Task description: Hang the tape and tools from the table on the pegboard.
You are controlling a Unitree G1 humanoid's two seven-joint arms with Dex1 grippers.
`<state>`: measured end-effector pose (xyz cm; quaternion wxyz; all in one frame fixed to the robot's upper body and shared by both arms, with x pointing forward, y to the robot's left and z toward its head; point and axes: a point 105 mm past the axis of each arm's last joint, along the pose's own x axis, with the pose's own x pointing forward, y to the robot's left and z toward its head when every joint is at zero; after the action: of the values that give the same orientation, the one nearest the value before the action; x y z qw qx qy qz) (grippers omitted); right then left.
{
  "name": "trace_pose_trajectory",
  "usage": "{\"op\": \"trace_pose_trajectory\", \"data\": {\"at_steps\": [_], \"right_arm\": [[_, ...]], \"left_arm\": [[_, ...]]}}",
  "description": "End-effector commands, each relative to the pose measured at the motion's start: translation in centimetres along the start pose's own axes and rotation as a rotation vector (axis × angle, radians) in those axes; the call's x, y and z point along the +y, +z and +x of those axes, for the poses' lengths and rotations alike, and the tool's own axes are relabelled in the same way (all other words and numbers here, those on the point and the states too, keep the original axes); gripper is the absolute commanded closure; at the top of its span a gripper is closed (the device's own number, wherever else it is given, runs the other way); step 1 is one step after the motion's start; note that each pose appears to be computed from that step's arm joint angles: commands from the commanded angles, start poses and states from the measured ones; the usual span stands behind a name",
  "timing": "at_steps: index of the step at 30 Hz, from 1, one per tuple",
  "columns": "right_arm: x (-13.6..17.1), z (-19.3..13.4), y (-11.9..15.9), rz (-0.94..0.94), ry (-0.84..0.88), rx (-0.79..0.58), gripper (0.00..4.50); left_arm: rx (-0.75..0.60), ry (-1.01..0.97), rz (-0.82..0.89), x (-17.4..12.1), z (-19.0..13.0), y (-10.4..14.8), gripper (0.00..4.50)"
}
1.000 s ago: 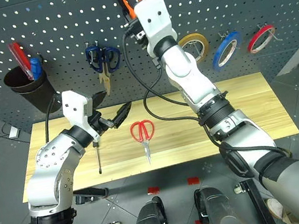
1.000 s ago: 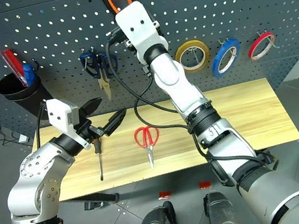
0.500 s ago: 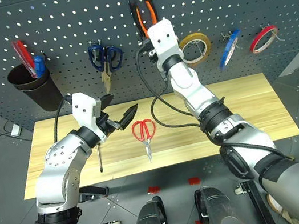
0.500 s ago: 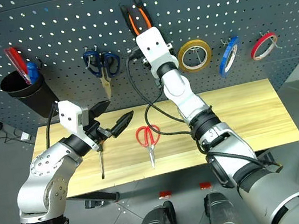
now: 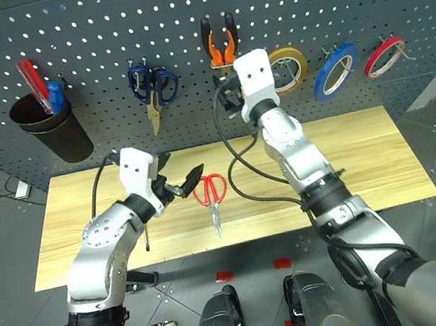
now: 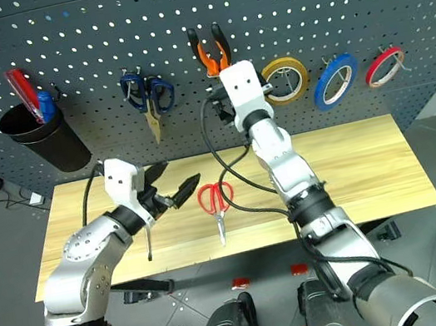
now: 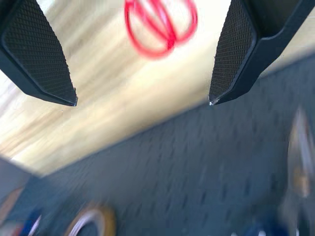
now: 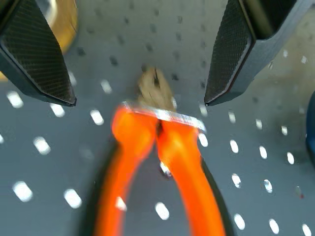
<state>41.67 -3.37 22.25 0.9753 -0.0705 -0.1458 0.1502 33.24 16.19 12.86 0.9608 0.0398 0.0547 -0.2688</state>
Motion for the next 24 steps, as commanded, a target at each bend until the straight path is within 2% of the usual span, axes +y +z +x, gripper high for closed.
{"op": "trace_pose_trajectory", "data": {"at_steps": [1, 9, 14, 24], "right_arm": [[1.1, -2.8, 0.9, 0.025, 0.141, 0.001, 0.01], [2.6, -11.1, -3.7, 0.163, 0.409, 0.282, 0.01], [5.8, -15.5, -3.4, 0.253, 0.727, 0.382, 0.01], [6.0, -16.6, -3.5, 0.269, 0.793, 0.433, 0.01]], "left_arm": [[0.066, 0.056, 0.016, -0.6, 0.2, -1.1, 0.00], [0.304, 0.199, -0.071, -1.2, 0.2, -6.6, 0.00], [0.422, 0.250, -0.146, -2.3, 1.0, -9.4, 0.00], [0.519, 0.322, -0.182, -3.2, 3.5, -12.1, 0.00]]}}
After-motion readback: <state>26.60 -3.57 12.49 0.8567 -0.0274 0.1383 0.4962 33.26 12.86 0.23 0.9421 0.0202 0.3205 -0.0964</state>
